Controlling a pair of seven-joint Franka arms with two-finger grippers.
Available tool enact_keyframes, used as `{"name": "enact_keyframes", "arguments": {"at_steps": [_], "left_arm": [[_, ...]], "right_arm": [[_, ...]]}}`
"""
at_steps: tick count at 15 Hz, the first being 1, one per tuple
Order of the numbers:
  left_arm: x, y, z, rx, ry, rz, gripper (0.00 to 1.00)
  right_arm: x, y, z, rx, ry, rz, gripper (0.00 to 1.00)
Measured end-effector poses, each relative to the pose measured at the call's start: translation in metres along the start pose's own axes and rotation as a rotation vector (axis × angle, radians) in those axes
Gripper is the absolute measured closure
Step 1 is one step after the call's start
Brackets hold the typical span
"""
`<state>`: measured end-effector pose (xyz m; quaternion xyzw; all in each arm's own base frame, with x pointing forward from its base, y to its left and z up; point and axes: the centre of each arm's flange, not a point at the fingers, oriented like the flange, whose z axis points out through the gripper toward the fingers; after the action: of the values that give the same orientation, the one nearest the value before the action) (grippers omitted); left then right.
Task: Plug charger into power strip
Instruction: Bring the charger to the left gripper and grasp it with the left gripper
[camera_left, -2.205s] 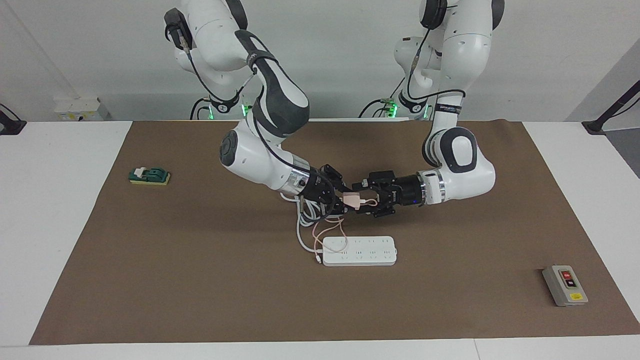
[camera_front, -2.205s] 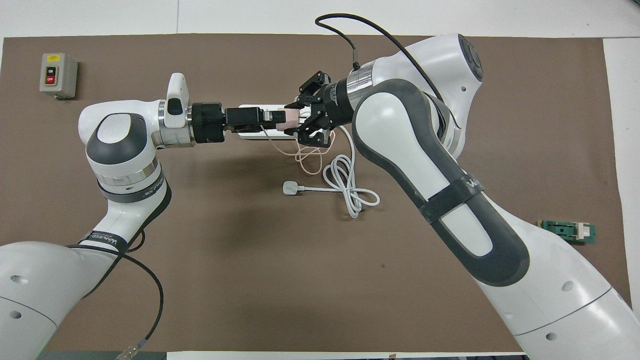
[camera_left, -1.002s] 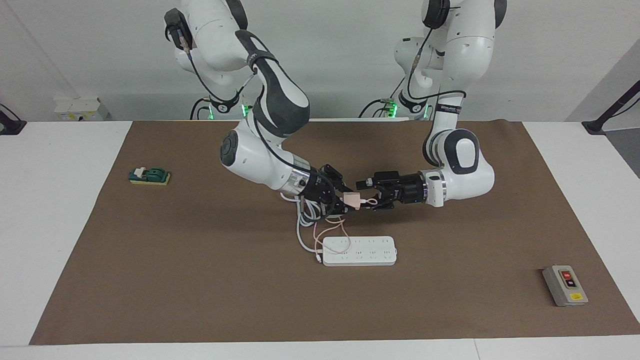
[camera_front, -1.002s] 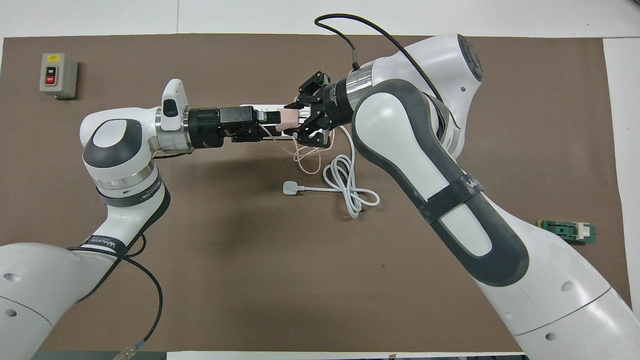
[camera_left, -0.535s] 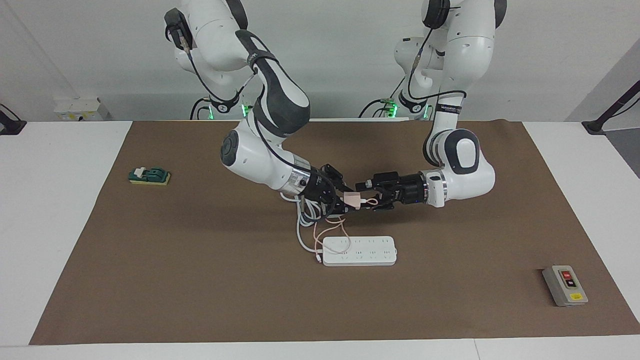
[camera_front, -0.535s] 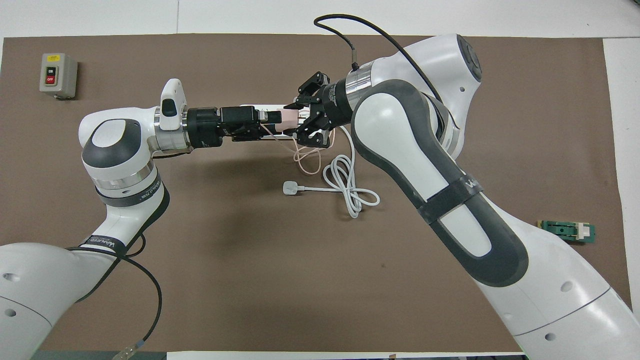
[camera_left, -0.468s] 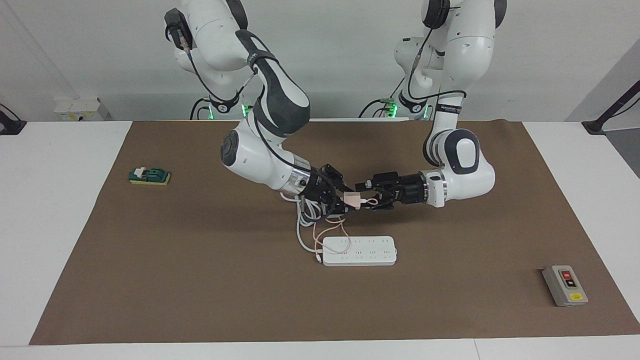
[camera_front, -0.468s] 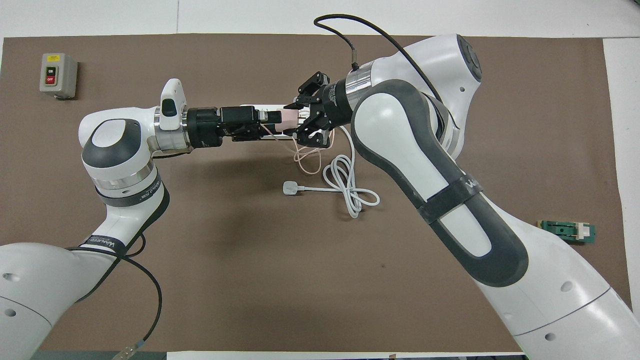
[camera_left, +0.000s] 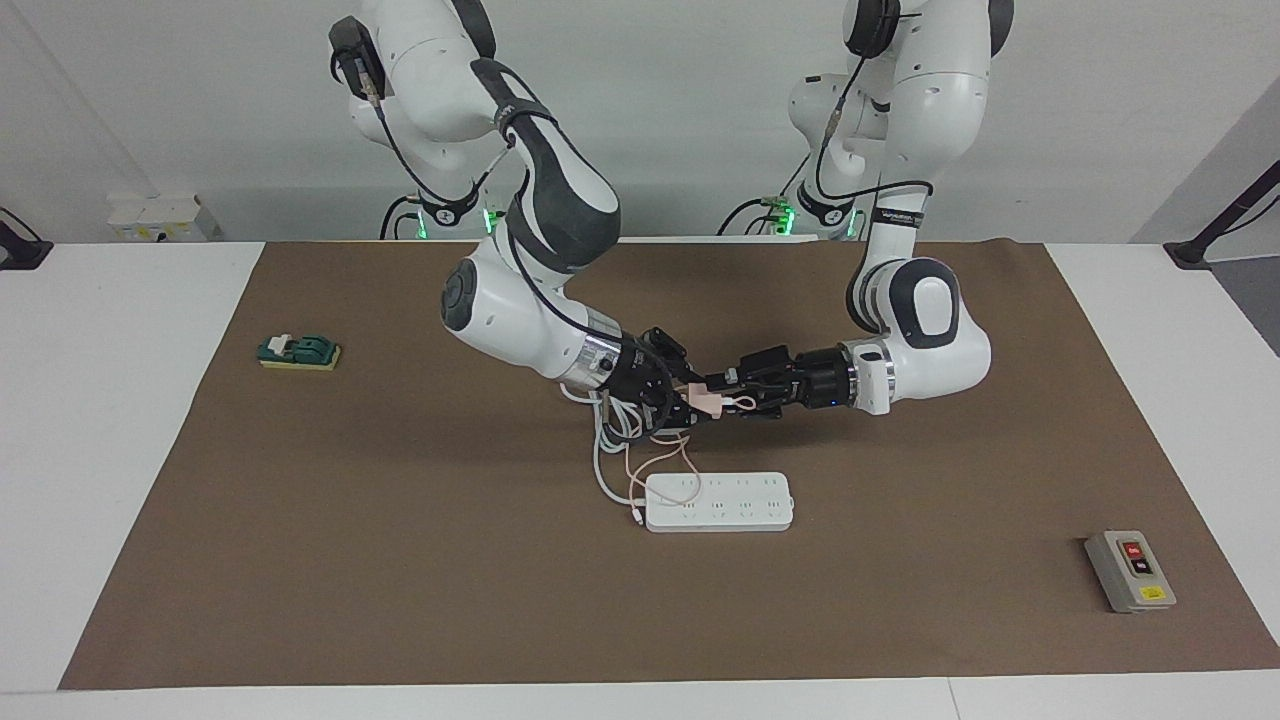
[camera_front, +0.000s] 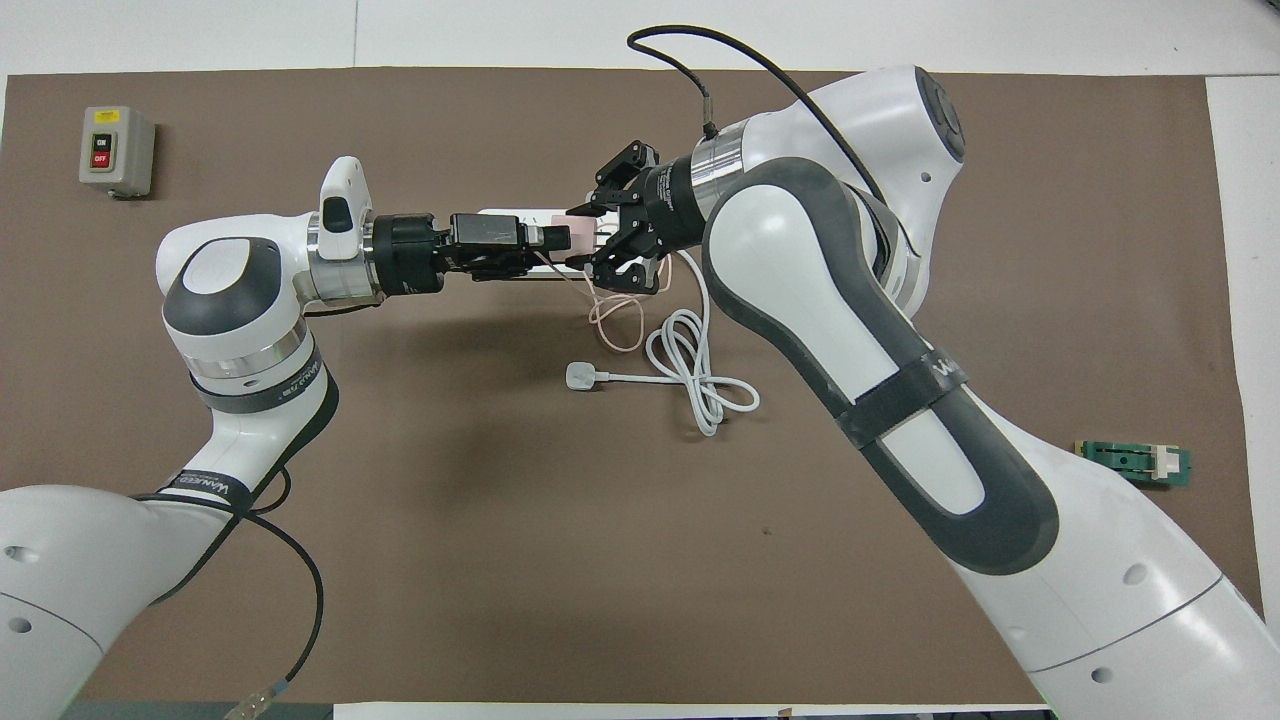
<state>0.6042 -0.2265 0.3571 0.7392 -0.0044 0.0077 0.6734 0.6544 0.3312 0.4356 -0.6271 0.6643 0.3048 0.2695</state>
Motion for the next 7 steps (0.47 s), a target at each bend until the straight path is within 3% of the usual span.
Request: {"name": "enact_keyframes", "arguments": {"at_steps": [2, 7], "left_arm": [[0.0002, -0.0002, -0.0002, 0.002, 0.002, 0.000, 0.62], [0.0008, 0.0000, -0.0009, 0.004, 0.005, -0.005, 0.68]], "right_arm": [[-0.0011, -0.0002, -0.0009, 0.002, -0.001, -0.002, 0.51], [-0.0010, -0.0009, -0.0011, 0.003, -0.002, -0.002, 0.51]]}}
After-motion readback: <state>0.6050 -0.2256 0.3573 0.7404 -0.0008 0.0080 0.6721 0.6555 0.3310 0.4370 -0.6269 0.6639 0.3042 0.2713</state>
